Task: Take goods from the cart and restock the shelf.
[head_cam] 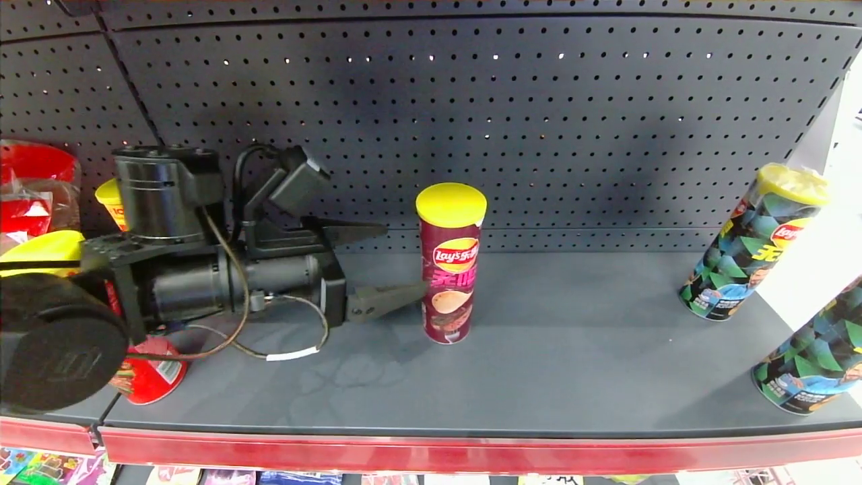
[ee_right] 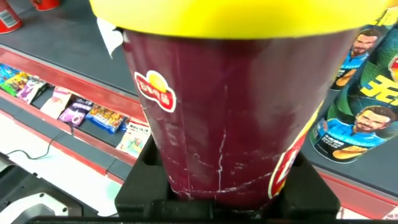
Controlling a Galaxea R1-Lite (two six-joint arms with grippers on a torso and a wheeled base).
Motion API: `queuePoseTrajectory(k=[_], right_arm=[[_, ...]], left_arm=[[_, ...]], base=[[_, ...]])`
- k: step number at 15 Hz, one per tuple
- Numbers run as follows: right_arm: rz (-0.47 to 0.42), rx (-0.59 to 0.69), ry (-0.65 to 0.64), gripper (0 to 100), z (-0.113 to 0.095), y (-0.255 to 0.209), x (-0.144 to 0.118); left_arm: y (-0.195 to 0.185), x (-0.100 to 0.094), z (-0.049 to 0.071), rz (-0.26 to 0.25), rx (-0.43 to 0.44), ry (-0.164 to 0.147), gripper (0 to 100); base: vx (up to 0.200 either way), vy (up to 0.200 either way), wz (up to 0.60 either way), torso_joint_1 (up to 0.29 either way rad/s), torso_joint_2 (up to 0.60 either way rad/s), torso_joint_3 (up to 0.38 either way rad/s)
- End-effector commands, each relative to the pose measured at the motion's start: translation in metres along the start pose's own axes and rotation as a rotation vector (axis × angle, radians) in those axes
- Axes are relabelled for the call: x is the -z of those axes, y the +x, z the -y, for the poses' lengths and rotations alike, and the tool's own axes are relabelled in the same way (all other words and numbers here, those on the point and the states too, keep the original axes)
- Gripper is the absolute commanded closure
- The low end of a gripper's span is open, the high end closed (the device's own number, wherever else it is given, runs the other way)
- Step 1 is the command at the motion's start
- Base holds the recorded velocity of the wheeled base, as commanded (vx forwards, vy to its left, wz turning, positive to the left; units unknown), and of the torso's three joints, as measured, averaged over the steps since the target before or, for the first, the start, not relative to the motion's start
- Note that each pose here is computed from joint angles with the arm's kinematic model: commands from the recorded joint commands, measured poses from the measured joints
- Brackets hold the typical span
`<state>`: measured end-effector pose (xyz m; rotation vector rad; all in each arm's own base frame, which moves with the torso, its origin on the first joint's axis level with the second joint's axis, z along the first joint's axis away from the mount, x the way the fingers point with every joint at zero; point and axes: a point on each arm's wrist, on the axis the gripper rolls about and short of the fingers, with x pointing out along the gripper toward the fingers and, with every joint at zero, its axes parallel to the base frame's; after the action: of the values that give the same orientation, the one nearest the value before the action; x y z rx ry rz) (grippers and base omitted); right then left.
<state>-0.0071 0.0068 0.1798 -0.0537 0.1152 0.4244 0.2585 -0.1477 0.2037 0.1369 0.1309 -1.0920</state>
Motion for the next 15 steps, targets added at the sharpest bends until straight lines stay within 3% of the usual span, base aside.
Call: queuePoseTrajectory(k=[1,6,10,15], right_arm=[[0.001,0.0,0.009,100,0.0,0.0,0.0],[-0.003,0.022,0.035,100,0.001,0.0,0.0],[-0.009,0.024,0.037,100,0.001,0.001,0.0],[-0.016,0.024,0.039,100,0.001,0.002,0.002]], left_arm=[[0.034,0.011,-0.013,-0.03,0.027,-0.017,0],[0.055,0.008,-0.024,-0.011,0.024,0.001,0],[0.068,0.004,-0.022,0.0,0.046,0.012,0],[0.089,0.002,-0.032,0.018,0.043,0.026,0]], base=[[0.0,0.0,0.0,0.0,0.0,0.0],[0.0,0.0,0.0,0.0,0.0,0.0],[0.0,0.0,0.0,0.0,0.0,0.0],[0.0,0.0,0.0,0.0,0.0,0.0]])
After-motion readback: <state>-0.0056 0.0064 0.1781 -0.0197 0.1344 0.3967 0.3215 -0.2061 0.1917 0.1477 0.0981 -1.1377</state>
